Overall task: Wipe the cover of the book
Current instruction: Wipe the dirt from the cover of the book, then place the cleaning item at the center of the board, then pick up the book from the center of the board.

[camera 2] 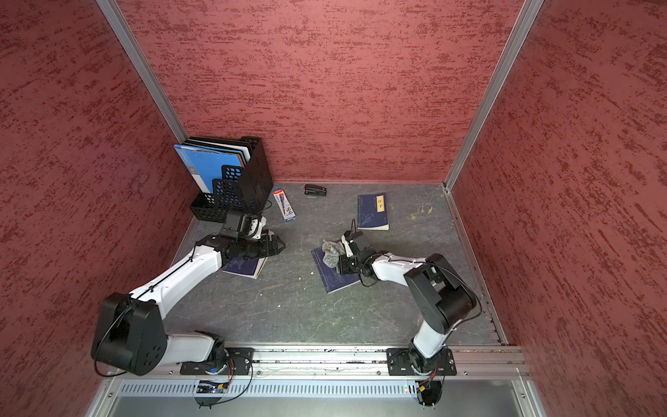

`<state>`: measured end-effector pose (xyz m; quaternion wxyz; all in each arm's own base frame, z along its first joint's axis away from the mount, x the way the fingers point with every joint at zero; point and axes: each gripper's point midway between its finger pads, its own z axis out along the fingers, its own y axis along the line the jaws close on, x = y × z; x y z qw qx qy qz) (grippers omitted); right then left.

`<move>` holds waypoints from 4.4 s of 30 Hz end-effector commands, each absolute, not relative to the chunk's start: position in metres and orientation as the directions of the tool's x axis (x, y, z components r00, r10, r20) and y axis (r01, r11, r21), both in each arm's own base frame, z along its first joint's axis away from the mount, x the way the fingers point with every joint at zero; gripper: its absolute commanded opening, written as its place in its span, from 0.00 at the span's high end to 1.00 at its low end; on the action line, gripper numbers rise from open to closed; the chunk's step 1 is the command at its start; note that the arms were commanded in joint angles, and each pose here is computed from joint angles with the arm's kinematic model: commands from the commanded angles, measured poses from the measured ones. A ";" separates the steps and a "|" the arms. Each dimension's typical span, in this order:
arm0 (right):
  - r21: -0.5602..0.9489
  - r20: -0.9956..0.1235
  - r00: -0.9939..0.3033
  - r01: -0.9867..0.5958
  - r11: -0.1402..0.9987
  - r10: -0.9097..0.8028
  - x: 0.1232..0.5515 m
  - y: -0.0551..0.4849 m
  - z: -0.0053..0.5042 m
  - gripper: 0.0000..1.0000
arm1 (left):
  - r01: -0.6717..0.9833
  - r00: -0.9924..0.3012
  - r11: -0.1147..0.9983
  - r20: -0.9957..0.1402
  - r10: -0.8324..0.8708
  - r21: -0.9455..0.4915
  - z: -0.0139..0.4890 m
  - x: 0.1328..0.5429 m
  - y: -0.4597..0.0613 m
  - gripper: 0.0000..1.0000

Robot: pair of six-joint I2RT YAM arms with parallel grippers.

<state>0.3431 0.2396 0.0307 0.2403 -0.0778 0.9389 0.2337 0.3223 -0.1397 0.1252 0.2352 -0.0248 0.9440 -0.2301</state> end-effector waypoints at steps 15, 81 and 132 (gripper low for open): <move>0.266 -0.413 -0.910 -0.079 0.961 0.039 0.289 0.160 0.028 0.87 | 0.145 -0.888 0.882 -0.451 -0.084 -0.449 0.127 0.329 -0.179 0.10; 0.450 -0.389 -0.916 -0.283 0.847 -0.099 0.261 0.240 0.035 0.70 | 0.135 -0.968 0.809 -0.251 -0.016 -0.573 0.037 0.367 -0.297 0.41; 0.326 -0.405 -0.913 -0.107 0.939 0.037 0.292 0.209 0.000 0.74 | 0.104 -0.994 0.623 -0.098 0.043 -0.775 0.054 0.333 -0.305 0.83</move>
